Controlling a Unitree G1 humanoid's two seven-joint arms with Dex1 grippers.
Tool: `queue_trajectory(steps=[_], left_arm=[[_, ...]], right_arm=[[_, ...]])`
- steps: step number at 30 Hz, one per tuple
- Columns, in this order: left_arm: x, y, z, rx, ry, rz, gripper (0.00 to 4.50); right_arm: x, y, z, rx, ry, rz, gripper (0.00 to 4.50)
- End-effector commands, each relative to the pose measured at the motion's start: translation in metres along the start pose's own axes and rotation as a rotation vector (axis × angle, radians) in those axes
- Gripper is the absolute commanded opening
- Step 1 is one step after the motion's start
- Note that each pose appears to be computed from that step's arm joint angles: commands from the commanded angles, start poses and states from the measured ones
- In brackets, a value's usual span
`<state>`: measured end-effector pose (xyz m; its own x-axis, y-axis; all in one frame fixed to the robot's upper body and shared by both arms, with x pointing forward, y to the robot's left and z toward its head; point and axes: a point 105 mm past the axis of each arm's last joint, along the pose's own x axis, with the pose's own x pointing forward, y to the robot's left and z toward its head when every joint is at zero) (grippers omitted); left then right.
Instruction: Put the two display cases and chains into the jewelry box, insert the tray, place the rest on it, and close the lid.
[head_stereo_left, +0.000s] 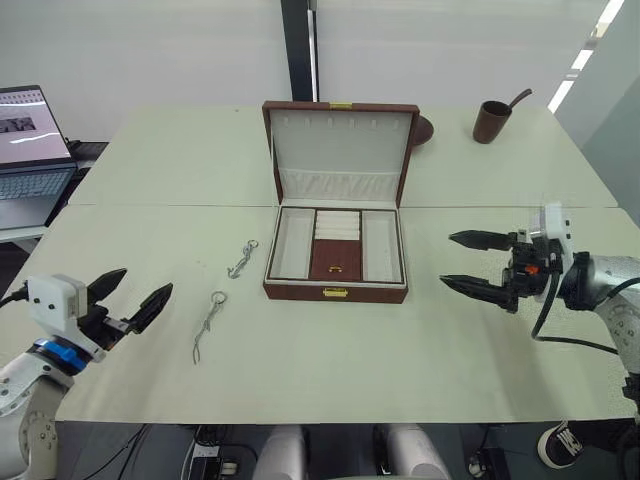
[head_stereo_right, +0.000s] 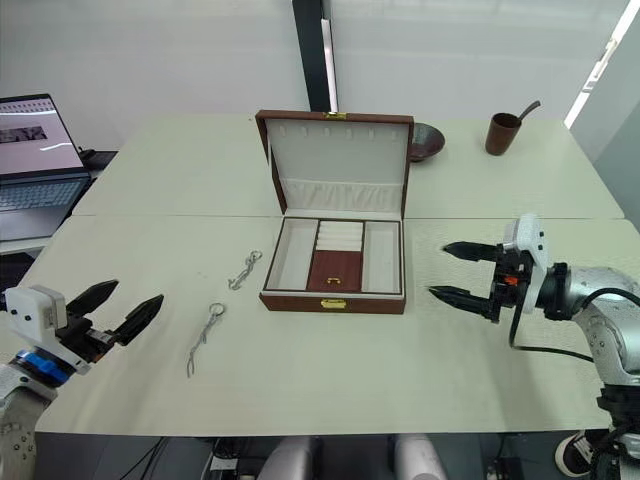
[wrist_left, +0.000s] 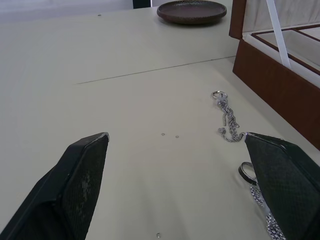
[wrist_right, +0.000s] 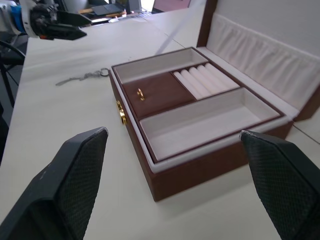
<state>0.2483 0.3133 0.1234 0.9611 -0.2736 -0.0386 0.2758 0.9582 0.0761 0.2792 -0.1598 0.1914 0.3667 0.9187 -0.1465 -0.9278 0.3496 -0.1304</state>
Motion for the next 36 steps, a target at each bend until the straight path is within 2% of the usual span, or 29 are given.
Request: queue_trajectory(steps=[1, 5, 11, 15, 36], left_arm=[[0.003, -0.015, 0.003, -0.007, -0.022, -0.003, 4.50], [0.002, -0.040, -0.015, -0.053, -0.002, 0.020, 4.50], [0.006, -0.055, -0.028, -0.063, 0.021, 0.044, 4.50], [0.009, -0.058, -0.041, -0.042, 0.051, 0.088, 4.50], [0.022, -0.060, -0.071, 0.033, 0.188, 0.059, 4.50]], right_arm=[[0.014, 0.012, 0.020, -0.048, -0.046, 0.061, 4.48], [0.031, 0.028, 0.030, -0.084, -0.060, 0.148, 4.48], [0.037, 0.031, 0.027, -0.096, -0.044, 0.172, 4.48], [0.040, 0.032, 0.025, -0.097, -0.041, 0.184, 4.48], [0.038, 0.034, 0.016, -0.090, -0.027, 0.182, 4.48]])
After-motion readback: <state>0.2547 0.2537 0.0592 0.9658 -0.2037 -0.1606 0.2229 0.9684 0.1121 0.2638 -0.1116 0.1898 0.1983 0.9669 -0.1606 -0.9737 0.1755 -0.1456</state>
